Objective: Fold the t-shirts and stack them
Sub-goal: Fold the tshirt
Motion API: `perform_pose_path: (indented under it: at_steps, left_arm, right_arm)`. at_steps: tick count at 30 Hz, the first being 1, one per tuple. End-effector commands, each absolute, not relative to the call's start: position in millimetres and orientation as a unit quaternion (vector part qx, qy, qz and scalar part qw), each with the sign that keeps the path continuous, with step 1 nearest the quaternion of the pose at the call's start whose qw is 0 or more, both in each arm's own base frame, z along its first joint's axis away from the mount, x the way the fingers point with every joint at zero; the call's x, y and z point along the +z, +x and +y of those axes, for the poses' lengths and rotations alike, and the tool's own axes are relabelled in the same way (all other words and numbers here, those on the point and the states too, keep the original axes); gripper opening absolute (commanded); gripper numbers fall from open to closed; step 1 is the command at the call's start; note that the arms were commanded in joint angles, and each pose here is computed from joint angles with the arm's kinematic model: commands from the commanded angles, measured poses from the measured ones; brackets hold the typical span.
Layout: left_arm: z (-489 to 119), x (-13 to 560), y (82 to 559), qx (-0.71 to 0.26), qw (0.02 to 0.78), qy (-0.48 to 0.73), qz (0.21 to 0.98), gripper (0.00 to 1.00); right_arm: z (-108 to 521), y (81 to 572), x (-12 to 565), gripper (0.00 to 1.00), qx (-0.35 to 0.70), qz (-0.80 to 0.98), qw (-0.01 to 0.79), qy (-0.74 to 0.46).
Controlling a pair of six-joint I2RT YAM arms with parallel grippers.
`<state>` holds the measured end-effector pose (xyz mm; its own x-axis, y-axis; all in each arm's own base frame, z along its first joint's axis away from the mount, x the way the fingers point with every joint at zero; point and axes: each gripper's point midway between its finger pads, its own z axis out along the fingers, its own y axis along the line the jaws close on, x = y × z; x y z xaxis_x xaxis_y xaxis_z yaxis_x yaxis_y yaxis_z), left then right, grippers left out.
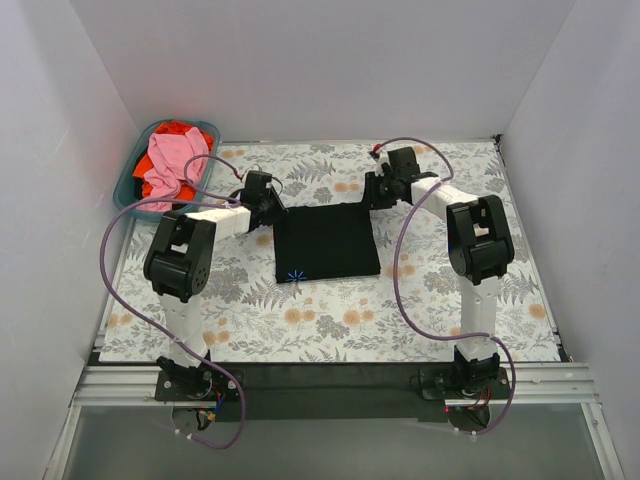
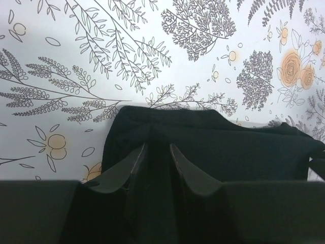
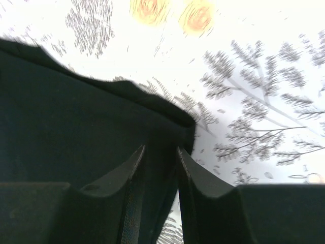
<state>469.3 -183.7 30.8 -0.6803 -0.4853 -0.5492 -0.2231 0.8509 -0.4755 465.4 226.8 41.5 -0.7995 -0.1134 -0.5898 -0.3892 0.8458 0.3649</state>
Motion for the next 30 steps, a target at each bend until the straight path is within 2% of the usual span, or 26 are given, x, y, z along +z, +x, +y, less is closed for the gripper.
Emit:
perform_pose_path:
  at_steps: [1,5,6,9,11,13,19,26,30]
  left_arm:
    - [-175.2,58.0,475.9,-0.192,0.376,-0.197,0.885,0.24]
    - [-181.9,98.7,471.2,-0.237,0.408,-0.191,0.861,0.4]
    - [-183.8,111.2,473.5,-0.252,0.426,-0.191,0.847,0.41]
    - [-186.9,119.3,465.1,-0.289,0.45,-0.188,0.824,0.42]
    - [-190.4,96.0,460.7,-0.293,0.429,-0.188,0.834,0.39]
    - [-195.4,87.1,462.4,-0.305,0.419,-0.185,0.835,0.31]
    - [-184.0,43.0,478.9,-0.307,0.389,-0.211,0.842,0.23]
    - [-161.3,11.2,484.5,-0.312,0.352,-0.258,0.844,0.18]
    - [-161.1,16.4,479.2,-0.316,0.352,-0.249,0.845,0.18]
  right_arm:
    - [234.5,490.6,94.9,0.37,0.297,0.881,0.344,-0.131]
    - [247.5,476.3,127.1,0.37,0.364,0.849,0.358,-0.134]
    - [256.6,475.5,142.0,0.37,0.403,0.827,0.369,-0.133]
    - [266.2,461.8,134.4,0.38,0.45,0.817,0.336,-0.131]
    - [268.0,464.4,120.5,0.38,0.455,0.822,0.321,-0.124]
    - [270.4,466.9,114.1,0.38,0.467,0.818,0.315,-0.118]
    - [262.2,487.0,77.1,0.38,0.481,0.823,0.289,-0.085]
    - [227.4,505.3,24.4,0.36,0.486,0.836,0.255,-0.018]
    - [215.8,507.1,35.7,0.36,0.495,0.829,0.261,-0.014]
